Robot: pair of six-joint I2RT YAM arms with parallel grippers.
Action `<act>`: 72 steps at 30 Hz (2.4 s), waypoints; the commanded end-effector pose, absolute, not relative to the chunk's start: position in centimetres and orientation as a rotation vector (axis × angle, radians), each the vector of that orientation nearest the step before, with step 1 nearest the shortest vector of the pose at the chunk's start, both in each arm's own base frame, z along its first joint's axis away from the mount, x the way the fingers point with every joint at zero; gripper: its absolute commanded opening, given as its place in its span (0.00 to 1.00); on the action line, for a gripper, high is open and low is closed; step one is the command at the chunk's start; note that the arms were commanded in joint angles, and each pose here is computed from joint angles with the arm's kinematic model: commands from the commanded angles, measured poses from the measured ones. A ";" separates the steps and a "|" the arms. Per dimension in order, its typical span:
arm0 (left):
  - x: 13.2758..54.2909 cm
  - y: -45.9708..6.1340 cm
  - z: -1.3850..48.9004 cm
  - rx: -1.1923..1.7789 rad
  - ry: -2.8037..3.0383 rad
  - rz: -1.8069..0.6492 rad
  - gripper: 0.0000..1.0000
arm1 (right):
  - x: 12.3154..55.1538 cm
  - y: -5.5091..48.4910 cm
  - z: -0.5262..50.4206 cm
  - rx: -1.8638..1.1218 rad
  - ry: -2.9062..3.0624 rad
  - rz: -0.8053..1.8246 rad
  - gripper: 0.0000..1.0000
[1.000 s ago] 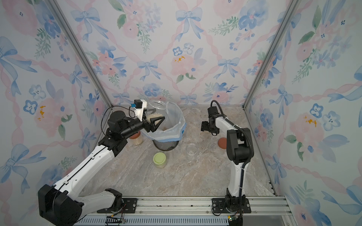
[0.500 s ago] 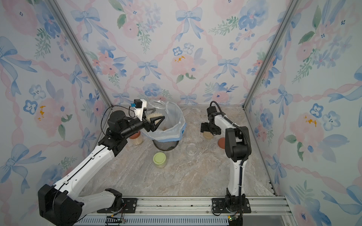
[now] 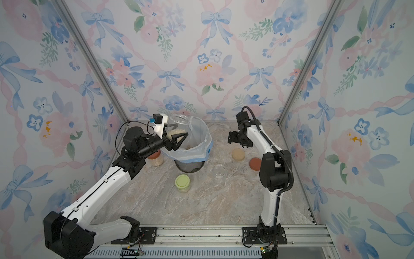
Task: Empty moldy rice from jars
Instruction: Place the lid at the center of the board, then pour the moldy rice from the jar into the trash bin.
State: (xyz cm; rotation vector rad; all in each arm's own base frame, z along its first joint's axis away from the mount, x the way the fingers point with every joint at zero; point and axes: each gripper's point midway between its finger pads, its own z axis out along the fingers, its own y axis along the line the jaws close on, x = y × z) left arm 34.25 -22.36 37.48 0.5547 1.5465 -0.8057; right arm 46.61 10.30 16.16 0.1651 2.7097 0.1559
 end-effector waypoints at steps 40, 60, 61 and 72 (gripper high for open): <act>36.0 -22.2 40.4 0.519 1.433 -0.773 0.00 | 33.7 32.4 44.7 -0.337 2.013 1.082 0.97; 36.0 -22.7 40.7 0.533 1.428 -0.809 0.00 | 34.9 40.2 40.2 -0.393 2.106 1.015 0.97; 35.9 -22.7 40.8 0.535 1.425 -0.812 0.00 | 35.1 40.4 39.9 -0.392 2.113 1.004 0.97; 35.7 -22.6 41.0 0.530 1.419 -0.810 0.00 | 37.0 40.1 38.5 -0.322 2.156 0.876 0.97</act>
